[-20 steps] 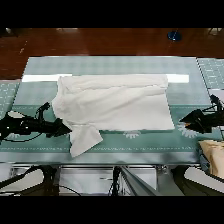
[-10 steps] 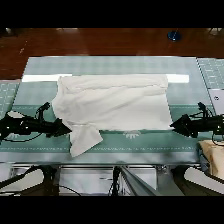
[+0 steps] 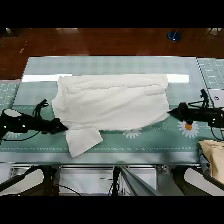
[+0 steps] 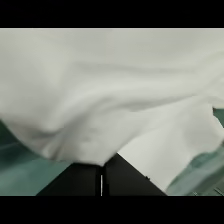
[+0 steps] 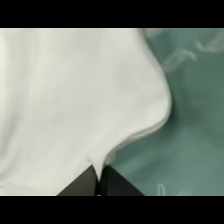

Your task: Fold the shirts.

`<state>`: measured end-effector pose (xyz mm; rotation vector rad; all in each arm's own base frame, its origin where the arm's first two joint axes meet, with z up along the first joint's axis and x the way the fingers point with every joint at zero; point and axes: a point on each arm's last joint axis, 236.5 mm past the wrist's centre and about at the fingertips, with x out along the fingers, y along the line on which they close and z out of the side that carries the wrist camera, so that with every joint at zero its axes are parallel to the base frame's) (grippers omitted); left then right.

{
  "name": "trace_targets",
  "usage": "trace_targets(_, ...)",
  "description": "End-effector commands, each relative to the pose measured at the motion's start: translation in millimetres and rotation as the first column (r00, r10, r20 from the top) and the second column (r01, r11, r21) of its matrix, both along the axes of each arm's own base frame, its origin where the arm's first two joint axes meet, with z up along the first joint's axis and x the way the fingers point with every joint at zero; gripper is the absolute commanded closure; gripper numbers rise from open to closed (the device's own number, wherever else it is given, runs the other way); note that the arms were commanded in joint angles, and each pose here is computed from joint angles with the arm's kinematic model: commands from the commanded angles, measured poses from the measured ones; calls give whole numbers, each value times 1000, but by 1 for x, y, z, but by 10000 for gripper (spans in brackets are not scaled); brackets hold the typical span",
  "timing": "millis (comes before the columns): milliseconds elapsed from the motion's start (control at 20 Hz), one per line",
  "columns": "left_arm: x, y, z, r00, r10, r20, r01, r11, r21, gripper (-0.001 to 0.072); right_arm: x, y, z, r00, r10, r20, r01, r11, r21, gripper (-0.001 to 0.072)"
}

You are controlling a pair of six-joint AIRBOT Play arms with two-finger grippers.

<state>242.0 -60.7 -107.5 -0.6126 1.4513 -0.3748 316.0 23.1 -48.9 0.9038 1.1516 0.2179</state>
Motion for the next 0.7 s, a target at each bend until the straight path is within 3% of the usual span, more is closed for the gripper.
trace_targets(0,43,-18,73,977,49,209,-25,993,-116,685,29,4,68,975,17,220,-15,1000,-9,693)
trace_targets(150,91,-13,122,916,127,381,-83,988,-130,685,56,2,106,944,-6,330,16,1000,-25,693)
trace_targets(300,131,-14,146,874,105,474,-71,994,-88,684,86,3,123,909,-15,416,65,992,-106,693)
trace_targets(650,209,1,135,878,115,465,-82,992,-91,684,151,-3,67,938,-51,343,101,986,-131,693)
